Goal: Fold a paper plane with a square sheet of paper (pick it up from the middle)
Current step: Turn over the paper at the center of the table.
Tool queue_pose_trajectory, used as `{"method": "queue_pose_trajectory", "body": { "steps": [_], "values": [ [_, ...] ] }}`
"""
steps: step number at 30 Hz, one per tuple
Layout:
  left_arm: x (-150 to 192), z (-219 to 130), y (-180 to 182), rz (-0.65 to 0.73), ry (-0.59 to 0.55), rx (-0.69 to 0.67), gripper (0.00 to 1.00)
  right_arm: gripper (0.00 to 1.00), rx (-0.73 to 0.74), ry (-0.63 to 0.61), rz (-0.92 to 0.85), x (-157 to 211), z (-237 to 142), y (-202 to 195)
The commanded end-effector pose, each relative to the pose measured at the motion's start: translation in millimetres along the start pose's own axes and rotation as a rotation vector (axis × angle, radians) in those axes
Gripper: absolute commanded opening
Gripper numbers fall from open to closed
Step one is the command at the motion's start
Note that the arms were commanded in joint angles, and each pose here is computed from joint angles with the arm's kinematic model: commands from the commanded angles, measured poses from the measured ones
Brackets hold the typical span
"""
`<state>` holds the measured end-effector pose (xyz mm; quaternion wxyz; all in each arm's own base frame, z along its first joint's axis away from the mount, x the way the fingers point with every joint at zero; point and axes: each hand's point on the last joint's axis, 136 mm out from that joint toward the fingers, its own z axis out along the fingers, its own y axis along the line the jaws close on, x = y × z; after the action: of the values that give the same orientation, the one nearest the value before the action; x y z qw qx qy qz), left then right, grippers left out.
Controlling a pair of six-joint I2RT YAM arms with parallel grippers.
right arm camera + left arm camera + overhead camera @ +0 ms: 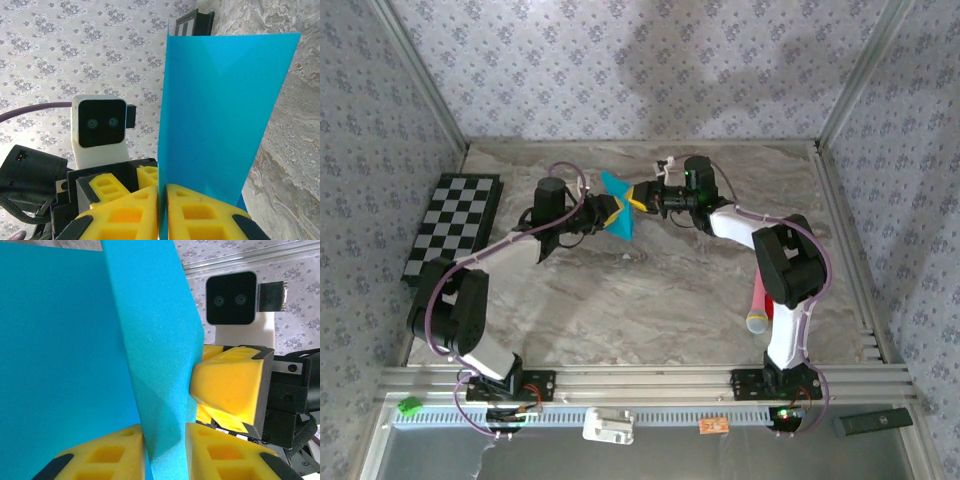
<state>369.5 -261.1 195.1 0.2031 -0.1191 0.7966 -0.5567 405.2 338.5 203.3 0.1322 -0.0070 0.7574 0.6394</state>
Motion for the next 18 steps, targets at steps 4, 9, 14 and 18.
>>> {"method": "queue_pose_trajectory", "body": {
  "steps": [4, 9, 14, 18],
  "values": [
    [-4.2, -7.6, -24.7, 0.044, -0.037, 0.060, 0.23, 0.13, -0.030, -0.005, -0.020, -1.0, -7.0, 14.0],
    [-6.1, -7.3, -25.9, 0.035, -0.044, 0.062, 0.21, 0.13, -0.027, -0.005, -0.018, -0.5, -6.9, 12.0],
    [-8.2, -5.7, -25.4, 0.017, -0.050, 0.067, 0.19, 0.13, -0.032, -0.004, -0.024, -0.5, -7.1, 13.8],
    [-9.4, -5.6, -25.0, 0.014, -0.055, 0.062, 0.15, 0.13, -0.032, -0.007, -0.027, -1.1, -7.7, 14.3]
  ]
}}
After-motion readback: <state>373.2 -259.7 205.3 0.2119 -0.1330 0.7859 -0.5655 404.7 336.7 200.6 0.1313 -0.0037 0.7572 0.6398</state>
